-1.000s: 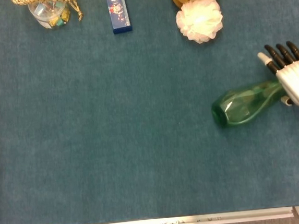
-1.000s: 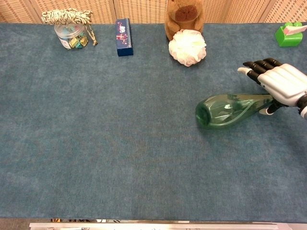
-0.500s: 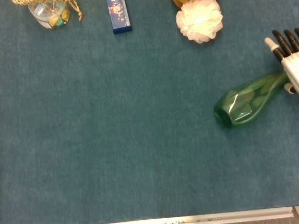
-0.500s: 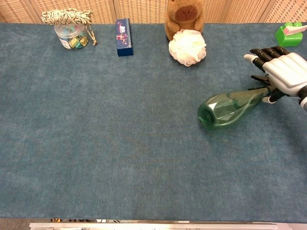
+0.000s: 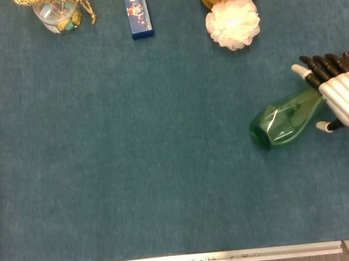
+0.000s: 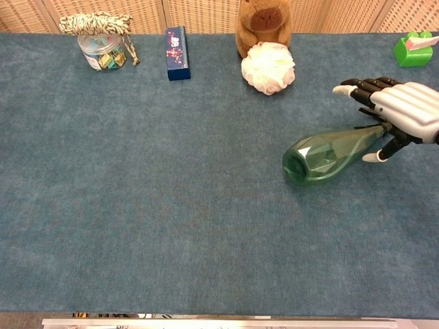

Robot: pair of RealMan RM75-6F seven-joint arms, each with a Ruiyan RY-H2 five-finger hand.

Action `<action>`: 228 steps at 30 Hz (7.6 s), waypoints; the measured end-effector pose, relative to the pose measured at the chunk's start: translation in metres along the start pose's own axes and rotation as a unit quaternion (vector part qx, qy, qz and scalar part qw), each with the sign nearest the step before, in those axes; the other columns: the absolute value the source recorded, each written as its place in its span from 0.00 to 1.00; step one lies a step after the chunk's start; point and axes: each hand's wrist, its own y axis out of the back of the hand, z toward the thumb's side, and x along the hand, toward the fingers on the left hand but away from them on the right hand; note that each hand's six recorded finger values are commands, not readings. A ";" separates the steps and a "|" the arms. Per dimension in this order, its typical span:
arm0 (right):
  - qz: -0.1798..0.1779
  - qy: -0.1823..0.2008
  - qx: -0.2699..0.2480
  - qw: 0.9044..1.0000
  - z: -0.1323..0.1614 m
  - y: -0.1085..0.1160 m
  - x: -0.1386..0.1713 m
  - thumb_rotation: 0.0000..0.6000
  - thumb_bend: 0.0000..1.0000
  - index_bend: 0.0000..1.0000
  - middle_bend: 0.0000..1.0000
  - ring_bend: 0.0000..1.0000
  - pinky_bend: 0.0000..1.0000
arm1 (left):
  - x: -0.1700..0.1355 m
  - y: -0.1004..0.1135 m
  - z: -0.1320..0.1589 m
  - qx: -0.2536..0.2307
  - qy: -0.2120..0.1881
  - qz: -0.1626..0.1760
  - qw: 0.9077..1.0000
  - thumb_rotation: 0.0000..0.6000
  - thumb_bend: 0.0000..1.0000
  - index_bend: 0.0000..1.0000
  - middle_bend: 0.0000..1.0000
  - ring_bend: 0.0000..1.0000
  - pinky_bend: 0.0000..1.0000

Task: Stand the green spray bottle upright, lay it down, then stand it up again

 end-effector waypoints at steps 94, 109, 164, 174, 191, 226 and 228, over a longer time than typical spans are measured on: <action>0.234 0.166 0.004 0.958 0.077 -0.007 0.021 1.00 1.00 0.42 0.53 0.40 0.15 | -0.001 0.007 -0.002 -0.005 0.001 0.007 1.000 1.00 0.13 0.34 0.35 0.39 0.70; 0.257 0.147 0.024 0.955 0.062 -0.015 0.035 1.00 1.00 0.50 0.65 0.52 0.16 | 0.000 0.006 -0.003 -0.004 0.004 0.005 1.000 1.00 0.13 0.34 0.35 0.39 0.70; 0.017 -0.054 0.179 0.982 -0.054 0.039 0.034 1.00 0.00 0.00 0.00 0.00 0.05 | 0.002 0.002 -0.003 0.003 0.007 -0.002 1.000 1.00 0.13 0.34 0.35 0.39 0.70; 0.059 -0.092 0.191 0.976 -0.077 0.002 0.021 1.00 0.00 0.00 0.00 0.00 0.03 | 0.004 0.002 -0.002 0.004 0.007 -0.002 1.000 1.00 0.13 0.34 0.35 0.39 0.70; 0.069 -0.078 0.218 0.970 -0.066 -0.027 -0.010 1.00 0.00 0.00 0.00 0.00 0.02 | 0.002 0.004 -0.004 -0.002 0.008 0.000 1.000 1.00 0.13 0.34 0.35 0.39 0.70; 0.022 -0.061 0.210 0.975 -0.037 -0.037 -0.059 1.00 0.00 0.00 0.00 0.00 0.02 | -0.001 0.007 -0.005 -0.007 0.008 0.004 1.000 1.00 0.13 0.34 0.35 0.39 0.70; 0.015 -0.056 0.208 0.976 -0.032 -0.036 -0.061 1.00 0.00 0.00 0.00 0.00 0.02 | -0.001 0.007 -0.005 -0.007 0.008 0.004 1.000 1.00 0.13 0.34 0.35 0.39 0.70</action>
